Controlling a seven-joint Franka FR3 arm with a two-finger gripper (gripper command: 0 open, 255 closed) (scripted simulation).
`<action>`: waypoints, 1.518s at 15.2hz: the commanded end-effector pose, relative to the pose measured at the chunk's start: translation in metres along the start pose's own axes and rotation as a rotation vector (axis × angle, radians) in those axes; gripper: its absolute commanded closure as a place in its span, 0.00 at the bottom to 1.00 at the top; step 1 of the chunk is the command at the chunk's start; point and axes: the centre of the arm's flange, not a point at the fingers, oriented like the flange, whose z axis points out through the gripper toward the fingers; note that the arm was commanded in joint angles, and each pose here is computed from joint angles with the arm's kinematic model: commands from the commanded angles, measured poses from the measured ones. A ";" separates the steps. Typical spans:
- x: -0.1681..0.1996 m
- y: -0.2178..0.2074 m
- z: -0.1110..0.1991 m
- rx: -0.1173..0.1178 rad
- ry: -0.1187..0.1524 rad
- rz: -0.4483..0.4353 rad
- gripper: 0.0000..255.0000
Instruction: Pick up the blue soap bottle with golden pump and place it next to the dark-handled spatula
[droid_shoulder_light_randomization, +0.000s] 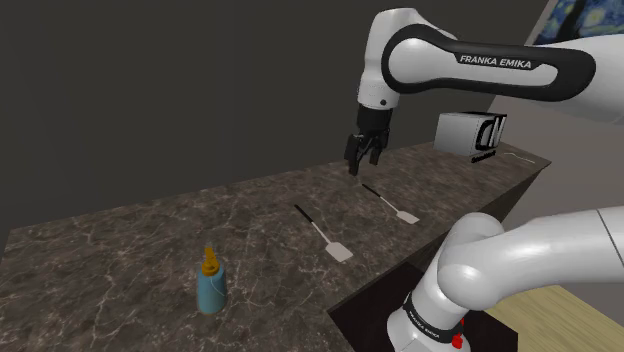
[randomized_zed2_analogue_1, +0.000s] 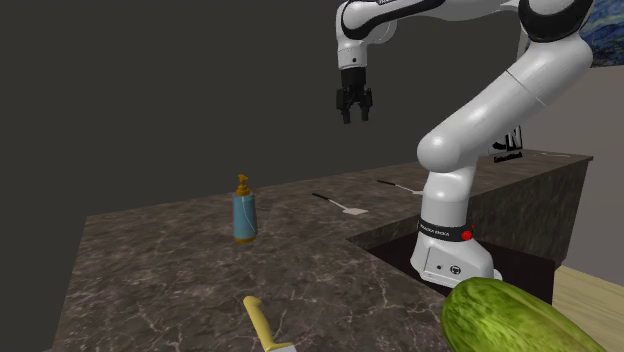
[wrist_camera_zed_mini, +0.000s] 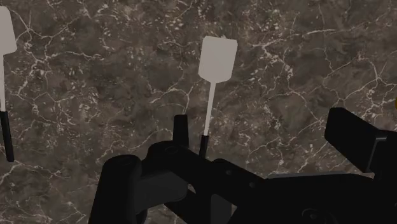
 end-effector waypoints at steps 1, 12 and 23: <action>0.000 0.000 0.000 0.000 0.000 0.000 0.00; 0.066 -0.140 0.037 -0.049 -0.118 -0.017 0.00; 0.125 -0.279 0.087 -0.098 -0.236 -0.035 0.00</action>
